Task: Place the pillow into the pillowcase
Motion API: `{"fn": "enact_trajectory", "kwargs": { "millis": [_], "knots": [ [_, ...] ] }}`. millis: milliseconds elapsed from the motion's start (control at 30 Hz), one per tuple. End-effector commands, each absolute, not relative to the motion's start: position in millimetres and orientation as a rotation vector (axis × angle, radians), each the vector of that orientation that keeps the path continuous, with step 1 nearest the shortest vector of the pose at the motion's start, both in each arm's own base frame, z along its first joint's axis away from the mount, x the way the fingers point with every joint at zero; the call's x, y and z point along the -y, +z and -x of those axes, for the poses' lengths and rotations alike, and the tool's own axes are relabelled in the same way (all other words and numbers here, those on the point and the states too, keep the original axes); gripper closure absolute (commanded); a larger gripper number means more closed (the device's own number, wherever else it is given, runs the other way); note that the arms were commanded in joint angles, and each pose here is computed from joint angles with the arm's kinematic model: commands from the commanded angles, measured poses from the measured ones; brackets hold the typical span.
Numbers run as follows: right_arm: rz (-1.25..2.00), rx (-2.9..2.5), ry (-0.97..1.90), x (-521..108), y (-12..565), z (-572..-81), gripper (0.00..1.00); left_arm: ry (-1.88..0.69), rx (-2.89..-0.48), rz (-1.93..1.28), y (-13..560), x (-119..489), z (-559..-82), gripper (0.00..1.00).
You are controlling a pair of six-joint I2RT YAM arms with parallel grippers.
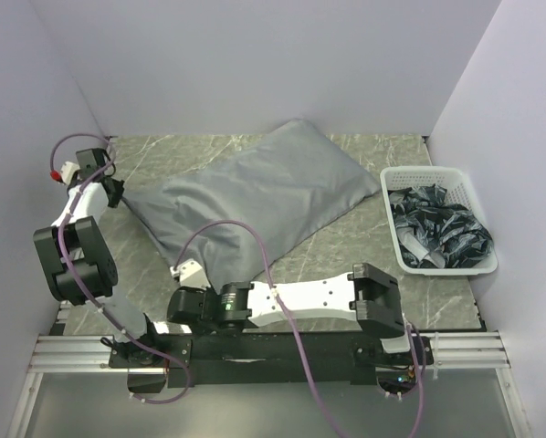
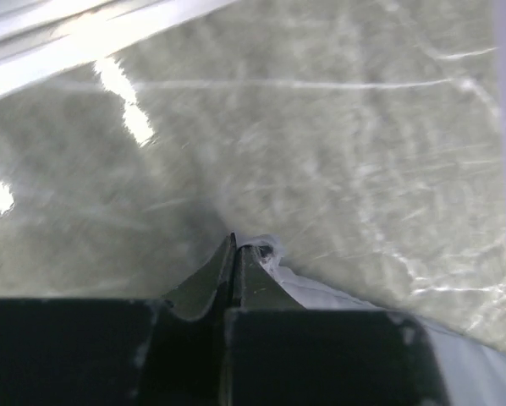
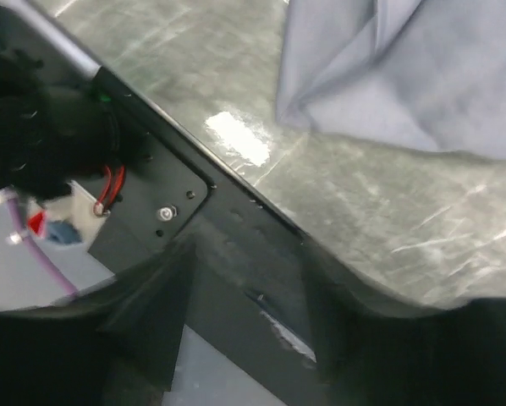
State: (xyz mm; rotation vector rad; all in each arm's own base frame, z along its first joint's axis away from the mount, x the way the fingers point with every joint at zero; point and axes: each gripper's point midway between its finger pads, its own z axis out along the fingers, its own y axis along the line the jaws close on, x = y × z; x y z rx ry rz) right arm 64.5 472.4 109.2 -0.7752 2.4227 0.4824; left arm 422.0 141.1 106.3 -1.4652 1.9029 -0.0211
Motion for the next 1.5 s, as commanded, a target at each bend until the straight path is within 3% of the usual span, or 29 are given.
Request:
{"fn": "enact_trajectory", "kwargs": {
  "millis": [0,67,100,200,333,700,1067,1167,1200,1267,1300,1333,1367,1467],
  "knots": [
    [0.843,-2.366,0.491,-461.6,139.9,-72.5,0.32,-0.116,-1.840,1.379,138.2,-155.0,-453.8,0.90],
    [0.775,-2.370,0.555,-450.8,149.9,-79.2,0.27,-0.122,-1.847,1.378,141.9,-158.0,-457.1,0.70],
    [0.721,-2.421,0.509,-431.7,129.9,-91.2,0.27,-0.128,-1.848,1.378,144.1,-157.5,-458.2,0.50],
    [0.569,-2.479,0.524,-406.9,117.9,-121.3,0.30,-0.114,-1.837,1.386,153.9,-159.9,-457.1,0.23],
    [0.518,-2.453,0.608,-411.9,122.8,-140.4,0.32,-0.052,-1.818,1.425,157.0,-165.6,-446.6,0.19],
    [0.661,-2.428,0.706,-500.1,132.7,-147.9,0.36,-0.053,-1.873,1.391,147.4,-143.0,-451.3,0.25],
    [0.703,-2.535,0.592,-526.1,60.8,-149.5,0.44,-0.013,-2.010,1.383,81.1,-107.1,-469.1,0.27],
    [0.752,-2.537,0.575,-528.8,56.1,-140.1,0.48,0.035,-2.038,1.408,63.1,-110.5,-472.4,0.45],
    [0.768,-2.532,0.579,-529.6,56.4,-135.2,0.49,0.067,-2.028,1.412,62.9,-114.8,-474.0,0.63],
    [0.807,-2.538,0.580,-530.2,55.0,-124.7,0.55,0.095,-2.041,1.411,53.7,-119.4,-476.6,0.80],
    [0.811,-2.540,0.579,-531.0,56.2,-123.8,0.60,0.114,-2.024,1.405,58.3,-124.1,-481.9,0.95],
    [0.818,-2.550,0.551,-527.2,52.8,-122.5,0.65,0.139,-2.034,1.412,55.7,-126.1,-480.5,0.99],
    [0.814,-2.552,0.540,-526.3,51.5,-121.9,0.78,0.151,-2.037,1.417,52.2,-128.3,-482.0,0.99],
    [0.817,-2.555,0.500,-518.7,49.9,-121.8,0.97,0.176,-2.000,1.426,61.2,-138.1,-486.7,0.99]
  ]
}}
